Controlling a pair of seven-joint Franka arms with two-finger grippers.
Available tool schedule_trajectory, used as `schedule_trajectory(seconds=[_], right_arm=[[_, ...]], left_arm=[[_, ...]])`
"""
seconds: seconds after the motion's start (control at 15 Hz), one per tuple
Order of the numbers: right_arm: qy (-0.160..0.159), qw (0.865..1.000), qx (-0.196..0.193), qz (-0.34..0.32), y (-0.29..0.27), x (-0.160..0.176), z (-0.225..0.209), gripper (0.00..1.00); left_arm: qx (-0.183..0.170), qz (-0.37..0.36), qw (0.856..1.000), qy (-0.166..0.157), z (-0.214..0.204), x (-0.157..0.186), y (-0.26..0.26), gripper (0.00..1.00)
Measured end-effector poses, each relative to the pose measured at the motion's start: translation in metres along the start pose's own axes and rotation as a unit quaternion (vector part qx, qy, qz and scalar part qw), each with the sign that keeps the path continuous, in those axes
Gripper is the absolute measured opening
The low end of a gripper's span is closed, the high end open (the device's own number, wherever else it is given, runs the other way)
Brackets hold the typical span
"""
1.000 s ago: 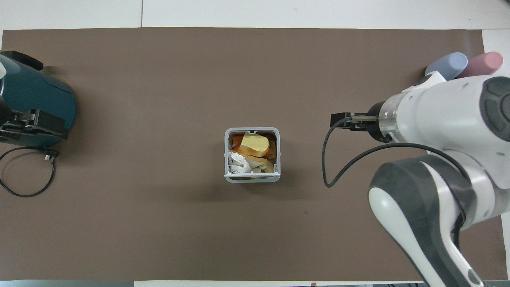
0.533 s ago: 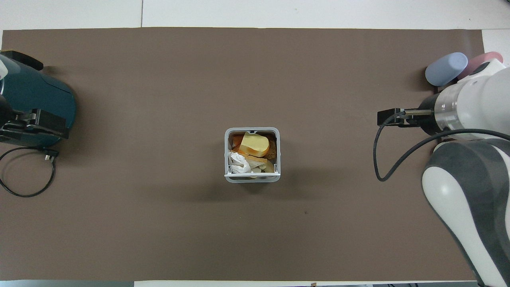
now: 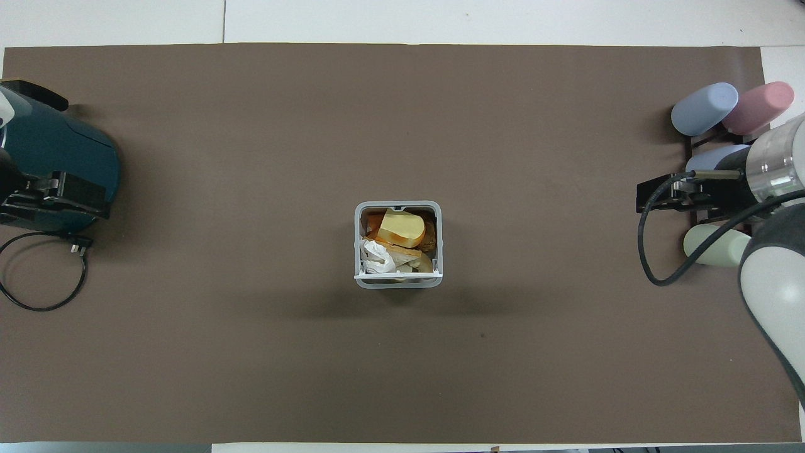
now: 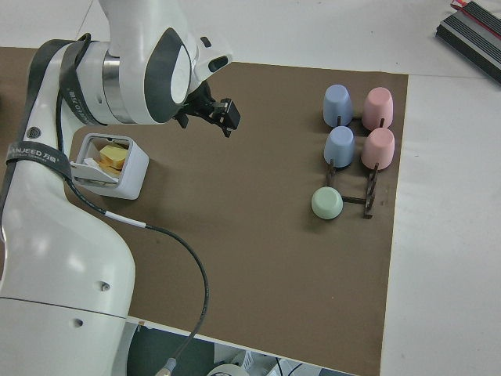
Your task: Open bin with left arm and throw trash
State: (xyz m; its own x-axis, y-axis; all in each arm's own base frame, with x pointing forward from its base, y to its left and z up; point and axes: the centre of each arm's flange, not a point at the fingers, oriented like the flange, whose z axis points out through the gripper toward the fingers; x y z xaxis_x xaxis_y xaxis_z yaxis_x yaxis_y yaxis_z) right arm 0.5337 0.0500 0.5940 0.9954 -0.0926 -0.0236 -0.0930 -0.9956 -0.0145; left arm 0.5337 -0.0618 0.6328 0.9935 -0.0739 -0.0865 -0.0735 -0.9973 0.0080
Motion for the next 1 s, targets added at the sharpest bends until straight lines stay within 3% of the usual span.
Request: schedule_trajectory(seconds=[0.2,1.0], right_arm=[[-0.007,1.000,-0.018,-0.023,-0.003,0.001,-0.002,1.00],[-0.022,0.999,-0.018,-0.017,0.010,0.005,-0.008,1.00]], left_arm=[[0.000,0.000,1.000,0.000,0.000,0.000,0.000,1.00],[0.000,0.001,1.000,0.000,0.000,0.000,0.001,1.00]])
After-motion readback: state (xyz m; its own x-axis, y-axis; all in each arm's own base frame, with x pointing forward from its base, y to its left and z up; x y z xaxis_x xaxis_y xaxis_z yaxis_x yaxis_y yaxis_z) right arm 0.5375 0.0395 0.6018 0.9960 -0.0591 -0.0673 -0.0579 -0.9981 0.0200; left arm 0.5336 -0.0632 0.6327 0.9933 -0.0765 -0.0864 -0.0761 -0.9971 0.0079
